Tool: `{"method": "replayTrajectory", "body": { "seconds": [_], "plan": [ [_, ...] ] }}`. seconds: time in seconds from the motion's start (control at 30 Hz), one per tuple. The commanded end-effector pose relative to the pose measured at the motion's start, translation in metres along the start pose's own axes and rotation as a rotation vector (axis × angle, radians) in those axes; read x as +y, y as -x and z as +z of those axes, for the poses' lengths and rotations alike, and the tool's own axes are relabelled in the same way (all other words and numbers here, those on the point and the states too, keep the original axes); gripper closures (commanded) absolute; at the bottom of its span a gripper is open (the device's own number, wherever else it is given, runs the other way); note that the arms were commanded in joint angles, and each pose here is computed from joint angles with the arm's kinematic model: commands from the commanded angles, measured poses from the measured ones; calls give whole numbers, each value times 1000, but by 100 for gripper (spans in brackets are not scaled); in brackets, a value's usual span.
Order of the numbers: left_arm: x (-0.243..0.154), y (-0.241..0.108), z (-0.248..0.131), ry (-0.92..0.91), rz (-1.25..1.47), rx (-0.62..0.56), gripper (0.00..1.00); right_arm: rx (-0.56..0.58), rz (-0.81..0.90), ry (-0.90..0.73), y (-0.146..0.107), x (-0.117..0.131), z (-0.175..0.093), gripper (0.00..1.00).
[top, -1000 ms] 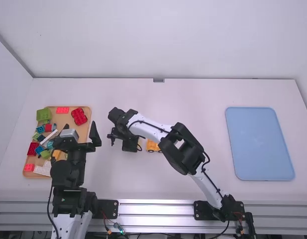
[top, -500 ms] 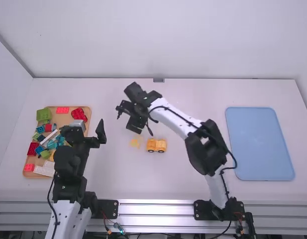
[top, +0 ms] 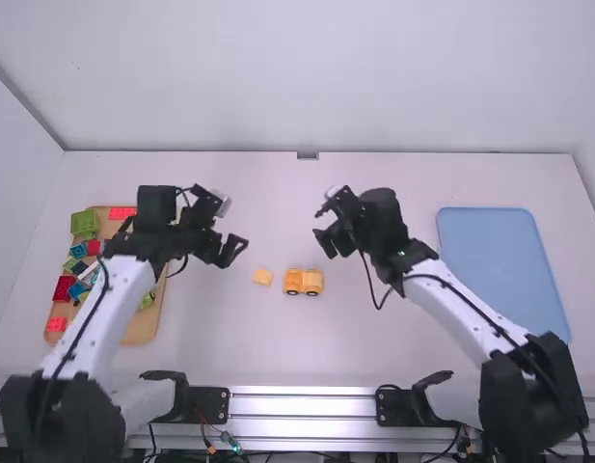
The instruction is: Assemble lego blocks to make yellow taxi
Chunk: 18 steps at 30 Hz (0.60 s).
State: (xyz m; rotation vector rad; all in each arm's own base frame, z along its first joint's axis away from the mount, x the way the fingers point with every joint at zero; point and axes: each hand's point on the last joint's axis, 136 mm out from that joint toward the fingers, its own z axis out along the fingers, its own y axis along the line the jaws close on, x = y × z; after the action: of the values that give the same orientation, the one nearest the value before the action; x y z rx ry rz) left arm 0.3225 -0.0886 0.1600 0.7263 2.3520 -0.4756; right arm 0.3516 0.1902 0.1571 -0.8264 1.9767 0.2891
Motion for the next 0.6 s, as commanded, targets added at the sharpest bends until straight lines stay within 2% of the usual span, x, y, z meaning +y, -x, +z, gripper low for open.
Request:
{"method": "replayTrajectory", "body": {
  "seconds": [0.0, 0.07, 0.1, 0.2, 0.43, 0.57],
  "plan": [
    [-10, 7, 14, -76, 218, 78, 1, -48, 99, -32, -14, -5, -16, 2],
    [-19, -6, 34, -137, 335, 219, 1, -108, 135, -76, -20, -15, -27, 1],
    [-19, -8, 35, -140, 346, 230, 1, -118, 140, -82, -21, -16, -28, 1],
    [-13, -36, 63, -191, 585, 417, 1, -184, 195, -135, -31, -26, -43, 2],
    [-19, -88, 100, -411, 886, 548, 1, -231, 218, -184, -41, -34, -60, 1],
    [-19, -98, 112, -439, 923, 538, 1, -248, 203, -177, -36, -31, -62, 1]
  ]
}}
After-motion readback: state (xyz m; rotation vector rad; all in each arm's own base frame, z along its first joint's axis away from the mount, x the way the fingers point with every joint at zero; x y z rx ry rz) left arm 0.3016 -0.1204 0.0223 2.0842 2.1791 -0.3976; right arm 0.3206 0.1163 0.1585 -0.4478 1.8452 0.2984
